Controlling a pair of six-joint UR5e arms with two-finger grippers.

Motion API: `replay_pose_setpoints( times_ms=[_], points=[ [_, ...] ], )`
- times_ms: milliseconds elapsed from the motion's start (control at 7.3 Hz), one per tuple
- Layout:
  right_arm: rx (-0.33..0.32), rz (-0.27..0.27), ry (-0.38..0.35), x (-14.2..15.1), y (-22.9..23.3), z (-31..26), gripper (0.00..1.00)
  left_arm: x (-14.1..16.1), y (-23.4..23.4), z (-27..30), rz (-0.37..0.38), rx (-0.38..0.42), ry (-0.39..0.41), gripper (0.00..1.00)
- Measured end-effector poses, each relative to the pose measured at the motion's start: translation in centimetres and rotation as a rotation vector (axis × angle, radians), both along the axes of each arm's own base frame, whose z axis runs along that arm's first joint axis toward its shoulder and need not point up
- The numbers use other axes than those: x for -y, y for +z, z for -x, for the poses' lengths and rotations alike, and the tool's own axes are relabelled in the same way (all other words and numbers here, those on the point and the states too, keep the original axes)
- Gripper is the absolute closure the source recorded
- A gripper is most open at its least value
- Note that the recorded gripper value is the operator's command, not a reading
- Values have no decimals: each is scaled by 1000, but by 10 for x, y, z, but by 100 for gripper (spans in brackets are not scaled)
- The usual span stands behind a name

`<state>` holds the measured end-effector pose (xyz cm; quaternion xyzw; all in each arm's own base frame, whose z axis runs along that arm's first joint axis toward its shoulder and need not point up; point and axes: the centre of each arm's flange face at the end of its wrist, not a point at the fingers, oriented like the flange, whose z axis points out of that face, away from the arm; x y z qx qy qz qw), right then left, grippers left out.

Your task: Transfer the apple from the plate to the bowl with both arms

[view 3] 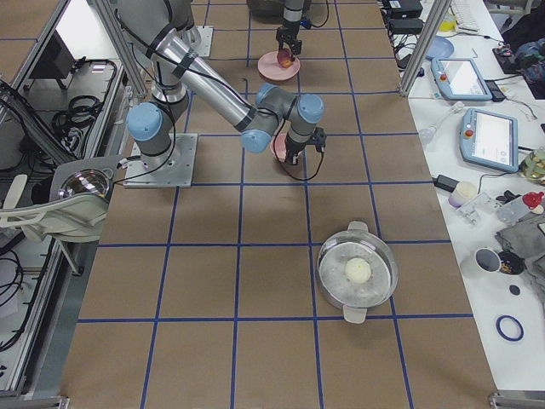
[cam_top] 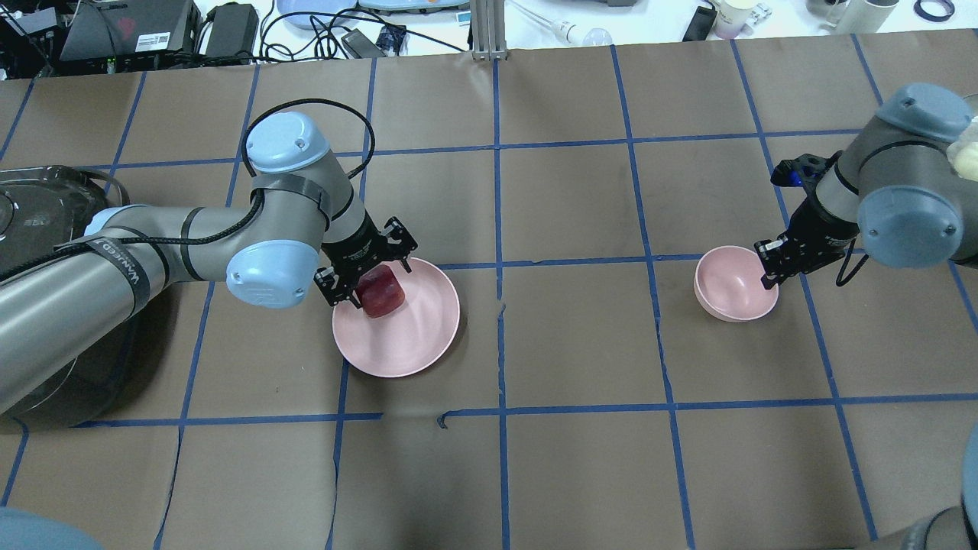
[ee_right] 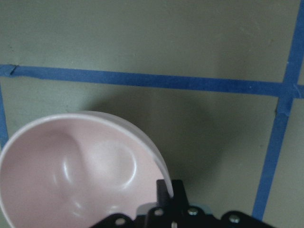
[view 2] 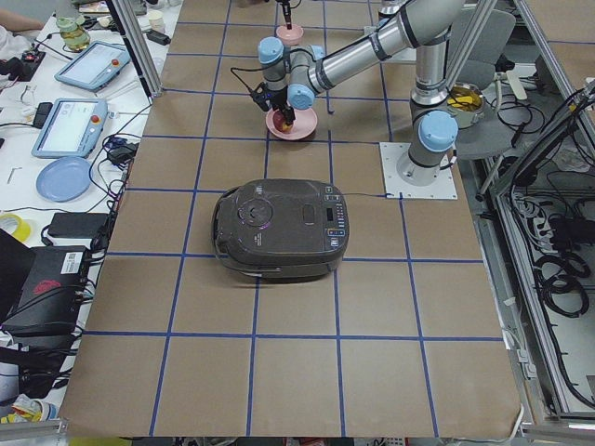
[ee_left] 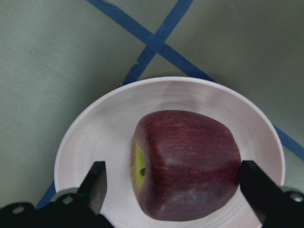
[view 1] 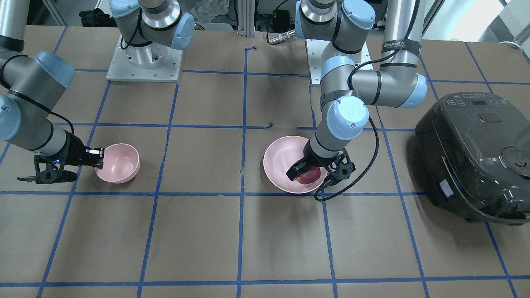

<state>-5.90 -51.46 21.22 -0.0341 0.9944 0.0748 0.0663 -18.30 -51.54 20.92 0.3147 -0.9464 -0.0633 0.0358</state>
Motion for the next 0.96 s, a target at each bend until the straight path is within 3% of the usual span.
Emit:
replay_pose_setpoints(
  times_ms=[137,274,411,685,822,959],
  points=[
    [-5,2,-12,2,4,-10,100,1,-3,1,-2,-6,-2,9],
    [-14,11,-25,9,11,-41,100,1,-4,1,-2,-7,-7,43],
    [-13,30,-24,16,21,-94,100,1,-4,1,1,-6,-19,71],
    [-10,36,-52,9,31,-198,100,3,0,-1,17,-4,-79,80],
    [-13,29,-56,1,31,-226,100,3,6,-2,37,-9,-136,82],
    [-15,21,-58,-4,28,-239,100,3,14,-2,60,-21,-200,93]
  ],
)
